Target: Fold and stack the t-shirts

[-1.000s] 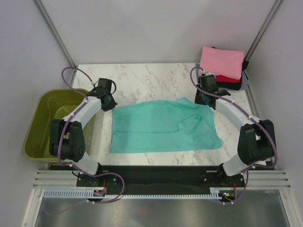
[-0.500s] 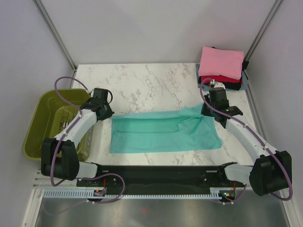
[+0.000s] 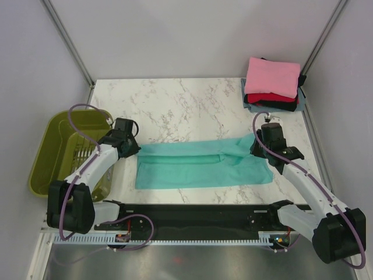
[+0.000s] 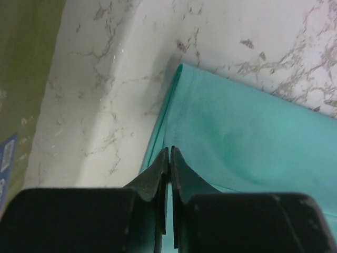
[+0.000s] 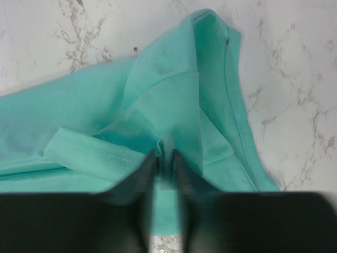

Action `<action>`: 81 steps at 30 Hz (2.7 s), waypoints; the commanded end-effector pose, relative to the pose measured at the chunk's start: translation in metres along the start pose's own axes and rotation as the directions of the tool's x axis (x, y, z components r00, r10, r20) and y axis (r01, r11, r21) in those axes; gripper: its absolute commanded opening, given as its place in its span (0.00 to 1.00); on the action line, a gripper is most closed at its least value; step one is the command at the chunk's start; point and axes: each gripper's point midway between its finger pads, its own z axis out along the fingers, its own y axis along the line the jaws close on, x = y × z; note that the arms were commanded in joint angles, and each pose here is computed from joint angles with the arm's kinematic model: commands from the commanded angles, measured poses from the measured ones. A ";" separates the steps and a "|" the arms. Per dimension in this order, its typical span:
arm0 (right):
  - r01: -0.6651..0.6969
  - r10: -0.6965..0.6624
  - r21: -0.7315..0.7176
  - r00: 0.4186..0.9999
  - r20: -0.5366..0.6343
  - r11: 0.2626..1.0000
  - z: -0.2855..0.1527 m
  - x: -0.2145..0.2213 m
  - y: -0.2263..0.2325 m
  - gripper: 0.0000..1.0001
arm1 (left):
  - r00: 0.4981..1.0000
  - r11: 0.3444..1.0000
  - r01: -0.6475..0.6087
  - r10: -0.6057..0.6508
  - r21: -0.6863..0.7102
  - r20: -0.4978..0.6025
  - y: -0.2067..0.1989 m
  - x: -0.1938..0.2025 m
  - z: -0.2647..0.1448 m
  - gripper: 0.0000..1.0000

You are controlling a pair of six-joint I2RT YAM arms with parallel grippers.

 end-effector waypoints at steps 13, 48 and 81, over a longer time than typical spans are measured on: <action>-0.181 0.181 -0.039 0.983 0.004 0.983 0.010 0.006 0.012 0.70 | 0.999 0.997 0.041 -0.041 0.059 0.004 -0.007 0.009 -0.019 0.41; -0.053 0.053 0.062 0.999 0.005 0.997 -0.017 0.059 0.062 0.56 | 0.974 0.937 -0.228 0.222 0.263 0.054 -0.089 0.006 -0.052 0.38; 0.057 -0.063 -0.034 0.975 -0.213 0.998 0.250 -0.026 0.185 0.64 | 0.862 0.924 -0.308 0.372 0.229 -0.343 -0.084 0.150 0.012 0.32</action>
